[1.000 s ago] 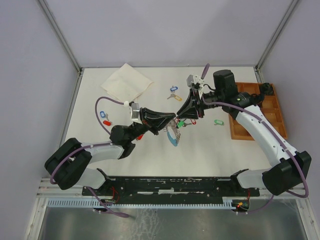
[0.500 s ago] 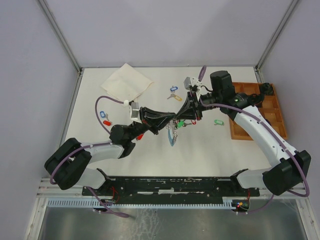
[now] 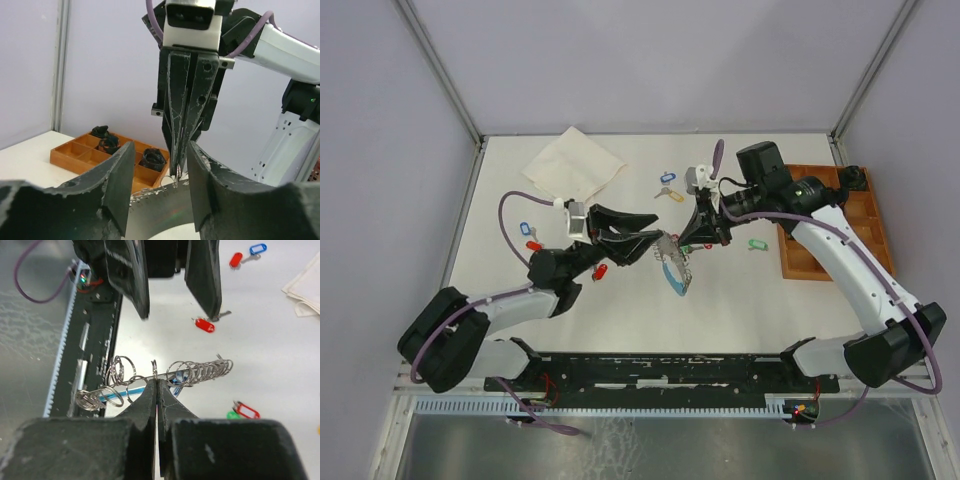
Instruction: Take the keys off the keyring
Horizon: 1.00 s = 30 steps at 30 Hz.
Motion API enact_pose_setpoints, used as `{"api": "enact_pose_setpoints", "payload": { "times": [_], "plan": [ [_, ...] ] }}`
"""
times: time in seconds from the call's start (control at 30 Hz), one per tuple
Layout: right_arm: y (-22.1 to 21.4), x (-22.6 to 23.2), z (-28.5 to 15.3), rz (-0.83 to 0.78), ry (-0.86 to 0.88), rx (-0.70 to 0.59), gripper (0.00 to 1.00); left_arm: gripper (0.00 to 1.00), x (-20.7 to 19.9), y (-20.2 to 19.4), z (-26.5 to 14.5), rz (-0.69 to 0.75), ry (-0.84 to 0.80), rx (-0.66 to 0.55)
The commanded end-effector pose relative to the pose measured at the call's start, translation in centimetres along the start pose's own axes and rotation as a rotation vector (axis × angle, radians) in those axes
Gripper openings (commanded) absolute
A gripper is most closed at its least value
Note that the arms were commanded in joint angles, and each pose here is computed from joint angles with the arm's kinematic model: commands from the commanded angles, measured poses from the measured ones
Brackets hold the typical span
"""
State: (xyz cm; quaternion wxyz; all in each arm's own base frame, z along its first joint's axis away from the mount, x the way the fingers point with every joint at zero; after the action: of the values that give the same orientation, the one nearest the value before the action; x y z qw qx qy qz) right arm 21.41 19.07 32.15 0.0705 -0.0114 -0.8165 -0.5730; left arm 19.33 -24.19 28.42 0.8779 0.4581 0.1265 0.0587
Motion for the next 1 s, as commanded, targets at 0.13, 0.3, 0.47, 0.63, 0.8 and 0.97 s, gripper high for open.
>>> {"api": "enact_pose_setpoints", "payload": {
  "times": [0.13, 0.3, 0.47, 0.63, 0.8, 0.97],
  "plan": [
    [1.1, 1.9, -2.8, -0.349, -0.002, 0.456, 0.01, 0.63, -0.2, 1.6, -1.8, 0.215, 0.048, 0.216],
    [2.0, 1.6, -4.1, -0.533, -0.031, 0.803, 0.01, 0.63, -0.1, 0.9, -2.9, 0.291, 0.039, 0.239],
    [3.3, 1.2, -4.6, -0.707, -0.047, 1.062, 0.01, 0.6, -0.3, 0.0, -2.4, 0.31, 0.017, 0.149],
    [5.1, 1.1, -4.3, -0.836, -0.078, 1.187, 0.01, 0.56, -0.8, -1.7, -0.5, 0.402, 0.044, 0.079],
    [6.6, 1.0, -3.9, -0.866, -0.092, 1.2, 0.01, 0.44, -1.7, -2.0, 1.3, 0.404, 0.014, -0.071],
    [6.3, 1.1, -3.2, -0.839, -0.059, 1.204, 0.01, 0.41, -1.9, -1.9, 2.1, 0.414, 0.051, -0.136]
  ]
}}
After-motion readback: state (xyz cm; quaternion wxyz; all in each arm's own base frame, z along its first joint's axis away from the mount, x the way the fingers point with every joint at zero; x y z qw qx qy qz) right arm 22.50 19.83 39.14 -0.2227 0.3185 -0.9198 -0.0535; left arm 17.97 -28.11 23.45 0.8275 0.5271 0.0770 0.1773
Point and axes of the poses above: each gripper's point midway between its finger pads, its own z axis out along the fingers, its own x axis along the line the jaws close on, y = z × x, the point moved 8 cm from there along -z, back along the fingers, and after that the axes turned 2 degrees about z, right-handed, at the moved point
